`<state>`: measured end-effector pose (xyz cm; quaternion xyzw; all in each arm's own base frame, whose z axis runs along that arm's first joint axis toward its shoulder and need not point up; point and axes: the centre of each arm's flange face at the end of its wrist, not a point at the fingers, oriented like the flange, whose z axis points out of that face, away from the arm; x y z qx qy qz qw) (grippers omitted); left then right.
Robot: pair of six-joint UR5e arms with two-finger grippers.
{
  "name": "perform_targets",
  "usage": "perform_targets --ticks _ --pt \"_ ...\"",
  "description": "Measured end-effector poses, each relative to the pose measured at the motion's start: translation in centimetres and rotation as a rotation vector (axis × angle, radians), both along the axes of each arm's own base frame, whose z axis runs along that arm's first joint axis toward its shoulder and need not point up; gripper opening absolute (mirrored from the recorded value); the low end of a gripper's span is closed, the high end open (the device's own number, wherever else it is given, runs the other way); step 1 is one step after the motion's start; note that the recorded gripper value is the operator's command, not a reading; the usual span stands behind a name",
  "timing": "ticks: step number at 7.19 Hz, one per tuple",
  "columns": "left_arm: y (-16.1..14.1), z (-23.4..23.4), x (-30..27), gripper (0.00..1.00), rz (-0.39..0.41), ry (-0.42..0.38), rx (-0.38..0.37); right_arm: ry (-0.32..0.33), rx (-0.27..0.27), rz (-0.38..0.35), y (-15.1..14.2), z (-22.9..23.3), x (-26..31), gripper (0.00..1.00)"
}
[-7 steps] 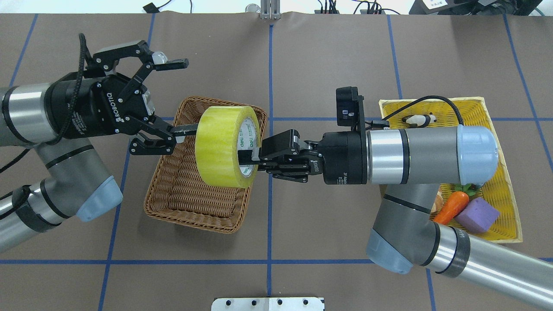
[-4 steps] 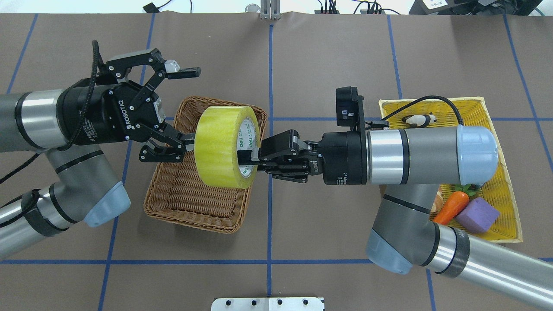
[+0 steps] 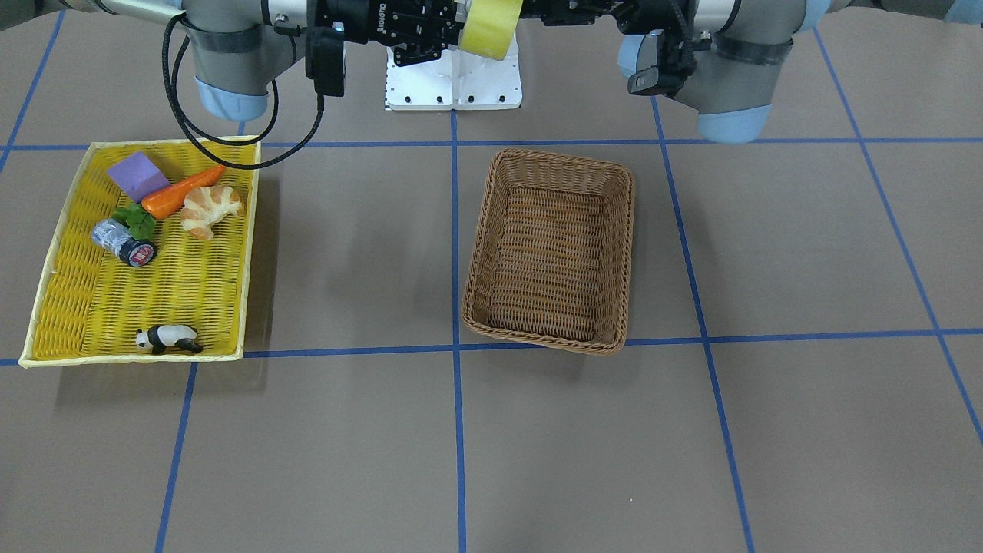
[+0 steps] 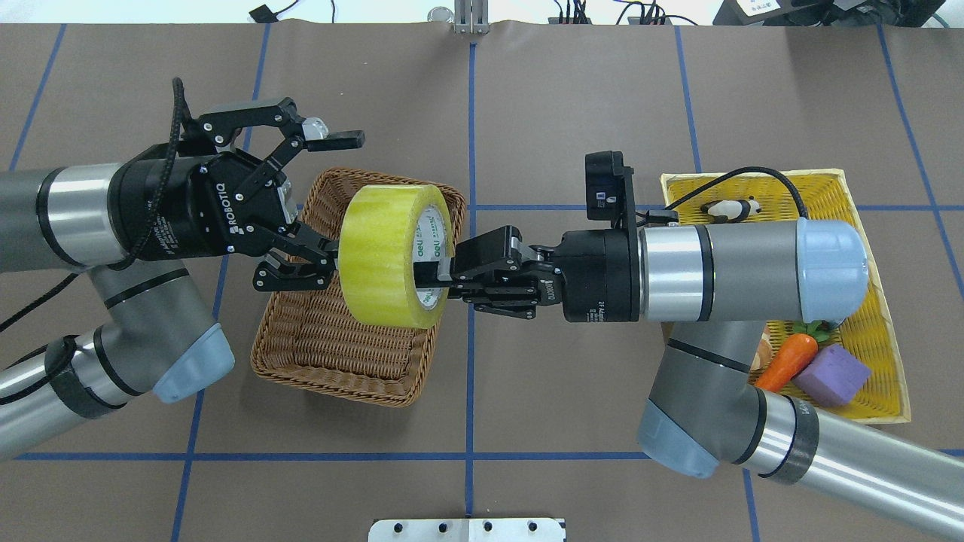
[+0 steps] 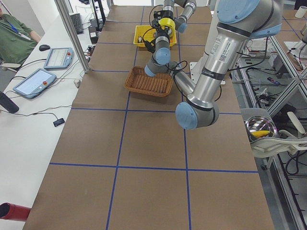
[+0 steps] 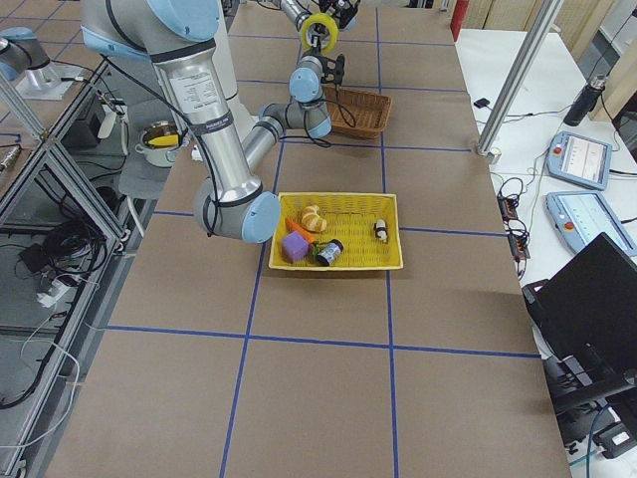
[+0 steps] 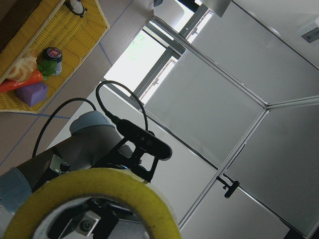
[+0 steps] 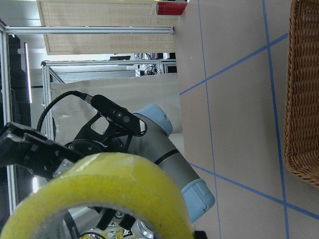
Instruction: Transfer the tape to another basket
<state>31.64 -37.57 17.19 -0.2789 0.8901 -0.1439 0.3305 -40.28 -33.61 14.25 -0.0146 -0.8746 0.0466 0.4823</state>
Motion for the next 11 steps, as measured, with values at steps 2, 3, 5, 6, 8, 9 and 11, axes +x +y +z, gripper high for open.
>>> perform_targets --ticks 2,3,5,6,8,9,11 --pt "0.13 -0.11 0.14 0.71 0.004 0.002 0.002 0.0 -0.001 0.0 0.0 -0.02 0.0 0.0" --pt "0.17 -0.12 0.17 0.67 0.005 0.003 0.003 0.0 -0.001 -0.001 -0.02 0.0 -0.03 0.0" --pt "0.22 -0.09 0.21 0.63 0.006 0.003 0.003 0.001 -0.002 -0.001 -0.02 0.04 -0.04 0.0" --pt "0.25 -0.05 0.24 0.58 0.008 0.002 0.004 0.001 -0.001 -0.001 -0.02 0.03 -0.03 0.0" --pt "0.36 0.01 0.31 0.47 0.011 0.002 0.005 0.0 0.0 0.0 -0.01 -0.01 -0.01 0.0" --pt "0.43 0.04 0.33 0.45 0.012 0.004 0.006 -0.001 0.0 0.001 -0.01 -0.02 0.0 0.15" --pt "0.54 0.27 0.37 0.42 0.014 0.003 0.006 -0.002 0.0 0.002 -0.01 -0.08 0.0 0.71"
